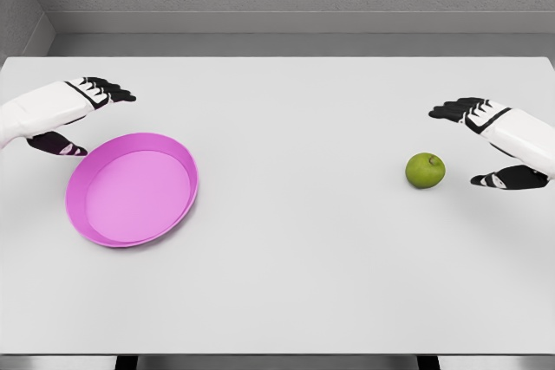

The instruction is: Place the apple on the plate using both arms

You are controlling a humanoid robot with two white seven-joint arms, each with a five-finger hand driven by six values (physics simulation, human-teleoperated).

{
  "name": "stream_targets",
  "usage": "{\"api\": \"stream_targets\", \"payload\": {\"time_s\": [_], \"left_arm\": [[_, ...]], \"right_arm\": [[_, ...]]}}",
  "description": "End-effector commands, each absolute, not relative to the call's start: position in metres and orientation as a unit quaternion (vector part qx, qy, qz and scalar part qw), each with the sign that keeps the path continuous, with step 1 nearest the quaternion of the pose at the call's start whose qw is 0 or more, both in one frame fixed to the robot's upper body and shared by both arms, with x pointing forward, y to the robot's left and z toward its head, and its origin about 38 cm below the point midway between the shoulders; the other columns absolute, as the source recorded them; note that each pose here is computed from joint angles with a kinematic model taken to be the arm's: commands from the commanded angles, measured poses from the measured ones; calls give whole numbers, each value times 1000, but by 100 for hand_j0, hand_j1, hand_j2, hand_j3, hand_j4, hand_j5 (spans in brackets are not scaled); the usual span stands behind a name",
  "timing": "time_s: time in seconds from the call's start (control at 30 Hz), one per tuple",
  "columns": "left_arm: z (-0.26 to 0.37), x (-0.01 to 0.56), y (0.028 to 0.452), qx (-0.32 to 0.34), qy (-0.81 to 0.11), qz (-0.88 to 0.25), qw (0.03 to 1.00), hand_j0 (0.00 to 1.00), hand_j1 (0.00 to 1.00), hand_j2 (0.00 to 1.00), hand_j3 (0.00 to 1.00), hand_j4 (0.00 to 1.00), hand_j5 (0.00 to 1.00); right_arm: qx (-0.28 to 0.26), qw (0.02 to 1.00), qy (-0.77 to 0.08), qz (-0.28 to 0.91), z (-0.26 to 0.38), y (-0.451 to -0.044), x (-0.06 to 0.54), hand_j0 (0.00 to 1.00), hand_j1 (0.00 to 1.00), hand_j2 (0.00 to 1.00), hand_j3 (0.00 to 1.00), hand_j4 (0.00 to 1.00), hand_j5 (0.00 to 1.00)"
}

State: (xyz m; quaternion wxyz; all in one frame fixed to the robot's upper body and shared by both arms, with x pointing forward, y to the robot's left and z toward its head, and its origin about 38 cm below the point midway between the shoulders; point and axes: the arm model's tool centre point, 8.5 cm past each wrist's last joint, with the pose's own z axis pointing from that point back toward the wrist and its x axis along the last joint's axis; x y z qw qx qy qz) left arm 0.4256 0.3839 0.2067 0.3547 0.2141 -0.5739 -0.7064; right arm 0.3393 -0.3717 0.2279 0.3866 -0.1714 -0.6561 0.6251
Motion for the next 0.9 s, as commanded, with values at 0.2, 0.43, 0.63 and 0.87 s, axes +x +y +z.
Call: {"api": "stream_targets", "payload": {"time_s": [0.2,0.43,0.63,0.87], "left_arm": [[207,426,386,215,-574,-705,357,100,100,100,100,100,100],[208,427,387,218,-574,-704,357,100,100,100,100,100,100],[209,427,387,219,-574,-704,357,100,100,100,100,100,100],[209,427,387,220,-572,-706,356,100,100,100,100,100,100]], "right_arm": [[-191,478,-614,599,196,-369,350,100,100,100,100,100,100],[-170,523,-564,617,170,-347,360,100,100,100,100,100,100],[-168,556,-521,626,165,-343,369,100,100,100,100,100,100],[-180,588,-492,617,166,-339,382,100,100,100,100,100,100]]}}
